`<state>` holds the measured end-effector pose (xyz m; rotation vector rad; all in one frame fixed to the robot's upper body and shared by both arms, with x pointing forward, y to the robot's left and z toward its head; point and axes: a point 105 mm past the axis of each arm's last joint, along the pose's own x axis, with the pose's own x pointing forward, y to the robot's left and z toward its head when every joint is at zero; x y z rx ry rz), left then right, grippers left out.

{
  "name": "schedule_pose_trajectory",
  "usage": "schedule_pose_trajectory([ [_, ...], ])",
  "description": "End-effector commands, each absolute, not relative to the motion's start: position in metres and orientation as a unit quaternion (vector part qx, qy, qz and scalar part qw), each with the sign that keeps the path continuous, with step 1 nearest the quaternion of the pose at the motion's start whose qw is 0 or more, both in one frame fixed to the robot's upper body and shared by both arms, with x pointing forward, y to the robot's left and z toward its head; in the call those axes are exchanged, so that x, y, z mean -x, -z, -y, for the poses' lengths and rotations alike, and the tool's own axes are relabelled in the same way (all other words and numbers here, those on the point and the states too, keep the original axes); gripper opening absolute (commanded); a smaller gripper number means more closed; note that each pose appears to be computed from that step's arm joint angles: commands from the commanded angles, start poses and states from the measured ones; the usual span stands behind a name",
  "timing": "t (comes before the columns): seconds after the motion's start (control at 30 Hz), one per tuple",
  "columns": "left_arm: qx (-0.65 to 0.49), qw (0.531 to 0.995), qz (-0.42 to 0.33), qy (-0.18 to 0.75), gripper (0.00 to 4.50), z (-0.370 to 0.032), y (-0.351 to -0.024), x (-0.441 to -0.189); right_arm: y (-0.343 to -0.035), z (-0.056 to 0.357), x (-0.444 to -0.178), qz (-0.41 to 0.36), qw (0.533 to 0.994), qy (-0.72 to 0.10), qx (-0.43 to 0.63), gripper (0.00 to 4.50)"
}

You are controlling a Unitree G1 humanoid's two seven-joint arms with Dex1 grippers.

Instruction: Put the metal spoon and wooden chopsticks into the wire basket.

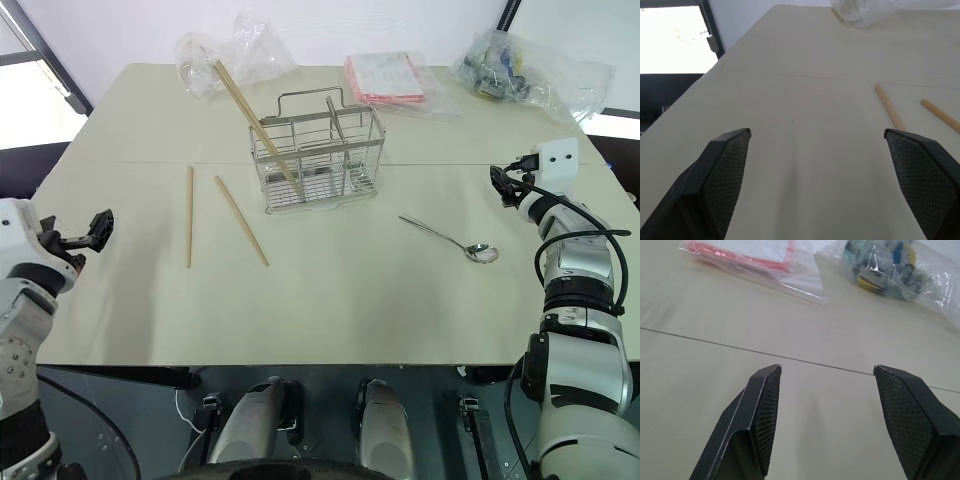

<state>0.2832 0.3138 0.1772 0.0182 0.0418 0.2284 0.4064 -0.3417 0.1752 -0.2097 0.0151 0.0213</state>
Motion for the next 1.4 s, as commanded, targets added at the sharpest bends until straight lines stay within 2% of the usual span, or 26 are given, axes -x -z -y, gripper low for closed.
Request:
schedule_pose_trajectory([
  [0.03,-0.016,0.993,0.0,-0.116,4.48,-0.314,-0.189,-0.284,-0.199,0.342,-0.406,0.029,0.993,-0.006,0.113,3.02],
  [0.47,-0.016,0.994,0.01,-0.11,4.48,-0.314,-0.197,-0.286,-0.198,0.34,-0.407,0.03,0.993,-0.011,0.117,3.02],
  [0.7,0.003,0.997,0.034,-0.076,4.48,-0.306,-0.211,-0.283,-0.232,0.328,-0.41,0.066,0.987,-0.039,0.143,3.02],
  [0.83,0.035,0.995,0.069,0.066,4.48,-0.258,-0.244,-0.289,-0.253,0.31,-0.408,0.065,0.974,-0.117,0.182,3.02],
  [0.97,0.003,0.966,0.052,0.253,4.48,-0.197,-0.26,-0.279,-0.254,0.283,-0.4,0.023,0.944,-0.241,0.222,3.02],
  [1.17,-0.049,0.892,-0.01,0.449,4.48,-0.14,-0.254,-0.245,-0.223,0.257,-0.363,-0.101,0.86,-0.427,0.259,3.02],
  [1.27,-0.064,0.855,-0.037,0.514,4.48,-0.125,-0.247,-0.231,-0.201,0.259,-0.351,-0.165,0.834,-0.459,0.259,3.02],
  [1.33,-0.069,0.842,-0.048,0.533,4.48,-0.119,-0.243,-0.23,-0.184,0.262,-0.346,-0.197,0.819,-0.469,0.265,3.02],
  [1.4,-0.079,0.835,-0.056,0.541,4.48,-0.114,-0.238,-0.238,-0.172,0.264,-0.349,-0.212,0.825,-0.457,0.254,3.02],
])
